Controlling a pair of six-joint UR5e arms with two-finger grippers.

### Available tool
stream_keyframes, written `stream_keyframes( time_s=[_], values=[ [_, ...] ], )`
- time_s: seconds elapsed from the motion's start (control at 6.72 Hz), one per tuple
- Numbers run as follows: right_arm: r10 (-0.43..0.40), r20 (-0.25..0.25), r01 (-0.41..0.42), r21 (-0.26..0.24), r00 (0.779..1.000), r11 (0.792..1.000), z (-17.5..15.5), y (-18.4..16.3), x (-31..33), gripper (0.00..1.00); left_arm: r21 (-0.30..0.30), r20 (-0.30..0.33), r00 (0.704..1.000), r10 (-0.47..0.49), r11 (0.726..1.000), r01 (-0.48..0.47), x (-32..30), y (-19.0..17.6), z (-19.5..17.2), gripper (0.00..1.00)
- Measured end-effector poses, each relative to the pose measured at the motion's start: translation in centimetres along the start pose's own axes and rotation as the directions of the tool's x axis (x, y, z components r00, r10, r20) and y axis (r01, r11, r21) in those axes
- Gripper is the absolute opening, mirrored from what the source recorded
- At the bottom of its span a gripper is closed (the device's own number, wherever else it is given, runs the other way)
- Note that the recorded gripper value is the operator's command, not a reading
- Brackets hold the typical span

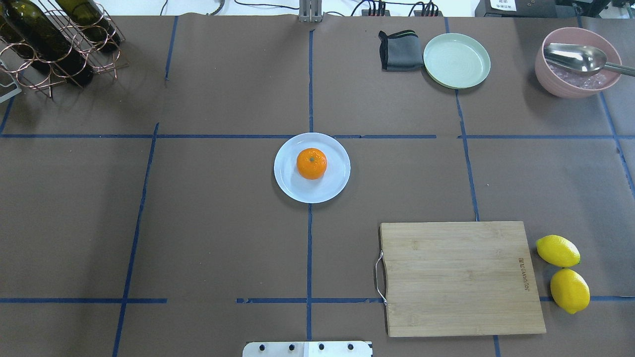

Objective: Pick orange to plate

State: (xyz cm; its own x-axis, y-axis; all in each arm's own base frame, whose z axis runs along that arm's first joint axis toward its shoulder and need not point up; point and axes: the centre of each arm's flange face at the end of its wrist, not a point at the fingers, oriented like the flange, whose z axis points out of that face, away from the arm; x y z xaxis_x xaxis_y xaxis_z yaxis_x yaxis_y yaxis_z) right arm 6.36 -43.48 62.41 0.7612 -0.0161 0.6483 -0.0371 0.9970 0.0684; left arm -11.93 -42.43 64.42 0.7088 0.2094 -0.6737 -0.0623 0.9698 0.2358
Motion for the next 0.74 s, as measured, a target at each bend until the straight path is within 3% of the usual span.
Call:
stream_keyframes(
  time_s=[0.74],
  values=[
    [0.016,0.056,-0.014,-0.034,0.998,0.999,1.3,1.8,0.7,1.0,-0.001,0.001,1.0,0.0,1.0,0.0,0.0,0.2,0.1,1.0]
  ],
)
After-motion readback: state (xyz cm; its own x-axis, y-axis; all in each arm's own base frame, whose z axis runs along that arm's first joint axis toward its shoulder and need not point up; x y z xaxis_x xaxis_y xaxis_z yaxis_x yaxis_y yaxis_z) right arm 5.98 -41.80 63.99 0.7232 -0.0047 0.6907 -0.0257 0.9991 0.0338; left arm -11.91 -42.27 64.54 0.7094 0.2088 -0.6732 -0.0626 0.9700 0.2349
